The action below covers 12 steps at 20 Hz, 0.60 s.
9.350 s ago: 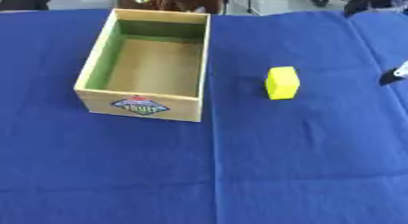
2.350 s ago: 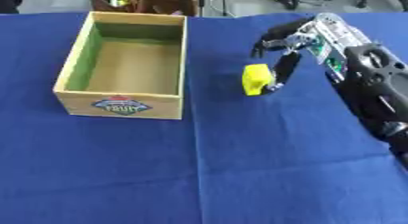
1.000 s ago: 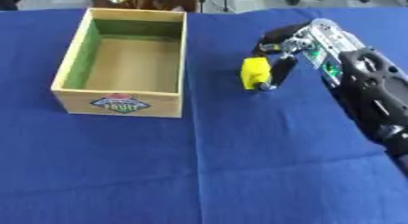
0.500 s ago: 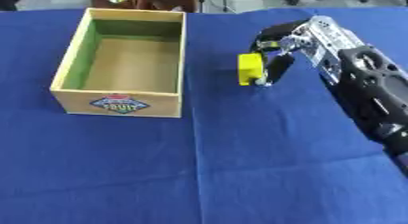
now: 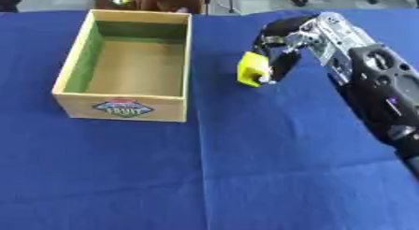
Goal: Pick up objects on the table and place them in the box.
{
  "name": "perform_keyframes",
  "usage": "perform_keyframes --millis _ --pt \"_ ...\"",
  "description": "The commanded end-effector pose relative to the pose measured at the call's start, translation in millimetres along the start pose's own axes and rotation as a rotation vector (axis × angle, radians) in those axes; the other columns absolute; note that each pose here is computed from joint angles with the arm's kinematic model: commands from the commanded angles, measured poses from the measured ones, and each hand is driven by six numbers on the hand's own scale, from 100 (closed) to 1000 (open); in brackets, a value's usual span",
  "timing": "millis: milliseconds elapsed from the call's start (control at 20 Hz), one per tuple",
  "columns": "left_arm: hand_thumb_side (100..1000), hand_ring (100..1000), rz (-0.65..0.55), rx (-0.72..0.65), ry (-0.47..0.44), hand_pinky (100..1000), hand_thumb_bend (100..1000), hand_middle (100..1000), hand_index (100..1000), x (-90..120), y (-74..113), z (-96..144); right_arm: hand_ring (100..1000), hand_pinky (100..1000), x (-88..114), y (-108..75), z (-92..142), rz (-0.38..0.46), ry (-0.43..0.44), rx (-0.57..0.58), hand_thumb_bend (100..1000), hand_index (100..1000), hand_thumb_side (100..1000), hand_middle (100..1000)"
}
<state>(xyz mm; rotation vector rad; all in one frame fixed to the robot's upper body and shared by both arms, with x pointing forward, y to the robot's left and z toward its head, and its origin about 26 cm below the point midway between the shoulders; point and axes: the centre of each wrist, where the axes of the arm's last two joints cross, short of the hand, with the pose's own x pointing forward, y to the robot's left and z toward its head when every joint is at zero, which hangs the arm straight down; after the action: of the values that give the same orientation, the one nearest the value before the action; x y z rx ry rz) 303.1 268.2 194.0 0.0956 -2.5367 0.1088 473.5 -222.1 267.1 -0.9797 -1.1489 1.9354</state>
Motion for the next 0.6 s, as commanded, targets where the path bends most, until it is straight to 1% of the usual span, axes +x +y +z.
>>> perform_keyframes --millis 50,400,600 --pt "1000 580 0.0 -0.015 -0.023 481 100 645 767 5.5 -1.1 -3.9 760 719 -9.9 -24.8 17.4 0.018 0.026 -0.083 100 499 541 433" --pt "1000 580 0.001 -0.02 -0.023 480 100 646 766 5.6 -1.3 -4.1 748 702 -11.7 -37.0 23.8 0.025 0.04 -0.142 100 466 560 415" --pt "1000 580 0.0 -0.024 -0.023 480 100 646 766 5.7 -1.3 -4.2 739 694 -12.0 -53.1 32.5 0.011 0.041 -0.207 100 449 584 396"
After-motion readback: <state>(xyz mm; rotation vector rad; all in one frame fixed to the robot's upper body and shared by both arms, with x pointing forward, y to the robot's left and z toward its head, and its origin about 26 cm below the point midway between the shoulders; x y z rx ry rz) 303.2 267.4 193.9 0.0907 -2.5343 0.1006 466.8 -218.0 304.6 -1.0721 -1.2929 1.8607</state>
